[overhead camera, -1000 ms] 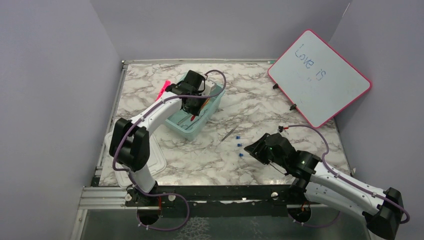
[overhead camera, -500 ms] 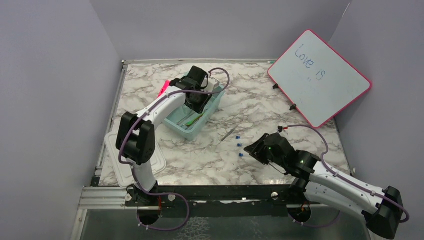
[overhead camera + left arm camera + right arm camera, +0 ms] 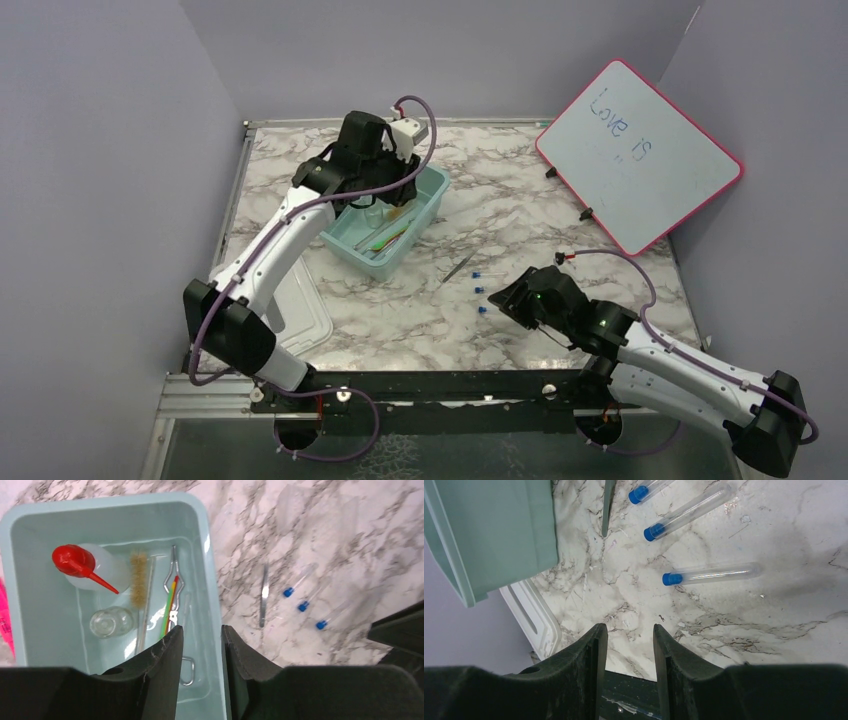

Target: Organize the chemistry lab equipment

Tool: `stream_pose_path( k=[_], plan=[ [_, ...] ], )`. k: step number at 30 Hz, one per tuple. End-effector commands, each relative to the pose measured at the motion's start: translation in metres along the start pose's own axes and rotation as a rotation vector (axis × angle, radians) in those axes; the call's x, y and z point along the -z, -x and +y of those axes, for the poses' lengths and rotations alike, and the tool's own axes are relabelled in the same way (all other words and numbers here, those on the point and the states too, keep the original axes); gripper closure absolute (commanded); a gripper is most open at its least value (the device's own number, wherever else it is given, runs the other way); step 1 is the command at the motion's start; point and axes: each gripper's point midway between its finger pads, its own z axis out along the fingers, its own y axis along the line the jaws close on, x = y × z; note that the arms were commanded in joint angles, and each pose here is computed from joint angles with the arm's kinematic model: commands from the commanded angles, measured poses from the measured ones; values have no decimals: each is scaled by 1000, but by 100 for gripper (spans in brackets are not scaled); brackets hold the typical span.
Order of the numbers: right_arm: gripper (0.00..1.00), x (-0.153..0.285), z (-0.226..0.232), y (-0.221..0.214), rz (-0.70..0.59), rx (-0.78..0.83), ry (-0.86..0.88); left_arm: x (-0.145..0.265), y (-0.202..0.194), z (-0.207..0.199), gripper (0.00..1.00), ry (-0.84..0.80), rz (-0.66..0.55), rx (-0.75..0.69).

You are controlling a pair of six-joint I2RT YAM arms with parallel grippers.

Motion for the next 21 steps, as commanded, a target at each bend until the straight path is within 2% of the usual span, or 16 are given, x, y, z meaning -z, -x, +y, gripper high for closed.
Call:
stream_pose_path(
  k=[1,6,10,15,21],
  plan=[
    [57,0,4,7,-35,-8,5,24,28,-40,62,-158,-172,76],
    [57,-1,2,6,-32,-11,8,32,29,-90,54,-271,-239,39],
    [57,-2,2,5,-28,-9,3,22,18,-119,53,-301,-232,18],
    [57,-3,0,4,-25,-13,-1,-9,-9,-125,52,-238,-164,28],
    [56,0,3,6,-33,15,22,-53,-45,-128,47,-209,-81,43]
  ],
)
